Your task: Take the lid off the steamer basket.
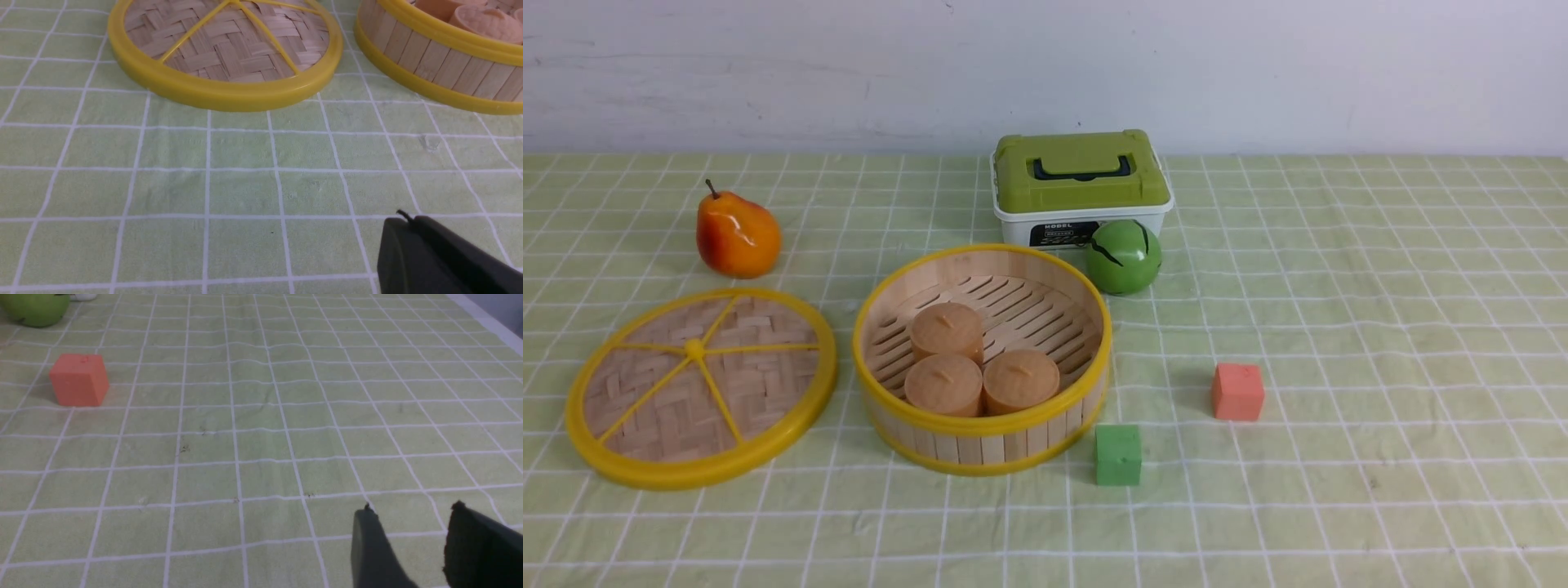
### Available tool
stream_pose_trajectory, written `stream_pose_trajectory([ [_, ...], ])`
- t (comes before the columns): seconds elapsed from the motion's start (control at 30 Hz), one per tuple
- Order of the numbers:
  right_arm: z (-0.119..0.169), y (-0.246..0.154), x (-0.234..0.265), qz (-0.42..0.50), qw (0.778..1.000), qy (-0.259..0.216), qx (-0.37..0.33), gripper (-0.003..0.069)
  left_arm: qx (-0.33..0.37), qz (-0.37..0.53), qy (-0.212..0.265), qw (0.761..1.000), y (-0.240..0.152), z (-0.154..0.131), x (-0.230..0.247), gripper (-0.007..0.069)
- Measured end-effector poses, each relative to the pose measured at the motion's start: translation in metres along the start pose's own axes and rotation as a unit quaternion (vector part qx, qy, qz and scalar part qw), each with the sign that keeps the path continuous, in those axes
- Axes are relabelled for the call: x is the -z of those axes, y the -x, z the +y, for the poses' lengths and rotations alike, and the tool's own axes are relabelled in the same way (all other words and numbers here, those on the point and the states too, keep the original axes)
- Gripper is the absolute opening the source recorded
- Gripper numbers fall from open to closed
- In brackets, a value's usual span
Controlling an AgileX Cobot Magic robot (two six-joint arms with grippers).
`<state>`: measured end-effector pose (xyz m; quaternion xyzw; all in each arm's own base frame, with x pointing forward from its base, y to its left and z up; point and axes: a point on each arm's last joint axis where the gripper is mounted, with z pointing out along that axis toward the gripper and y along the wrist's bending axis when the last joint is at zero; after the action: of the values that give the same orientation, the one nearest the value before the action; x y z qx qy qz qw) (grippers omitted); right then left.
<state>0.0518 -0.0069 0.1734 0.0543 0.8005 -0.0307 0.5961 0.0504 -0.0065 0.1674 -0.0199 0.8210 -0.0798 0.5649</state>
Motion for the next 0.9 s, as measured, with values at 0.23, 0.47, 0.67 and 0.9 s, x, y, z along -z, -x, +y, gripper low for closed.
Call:
stream_pose_trajectory([
  [0.23, 0.0, 0.0, 0.0, 0.0, 1.0, 0.0, 0.0, 0.0241, 0.0, 0.0, 0.0, 1.0, 0.0, 0.0, 0.0, -0.0004],
  [0.47, 0.0, 0.0, 0.0, 0.0, 1.0, 0.0, 0.0, 0.0241, 0.0, 0.0, 0.0, 1.0, 0.0, 0.0, 0.0, 0.0001],
  [0.67, 0.0, 0.0, 0.0, 0.0, 1.0, 0.0, 0.0, 0.0241, 0.0, 0.0, 0.0, 1.0, 0.0, 0.0, 0.0, 0.0005],
  [0.9, 0.0, 0.0, 0.0, 0.0, 1.0, 0.0, 0.0, 0.0241, 0.0, 0.0, 0.0, 1.0, 0.0, 0.0, 0.0, 0.0013],
])
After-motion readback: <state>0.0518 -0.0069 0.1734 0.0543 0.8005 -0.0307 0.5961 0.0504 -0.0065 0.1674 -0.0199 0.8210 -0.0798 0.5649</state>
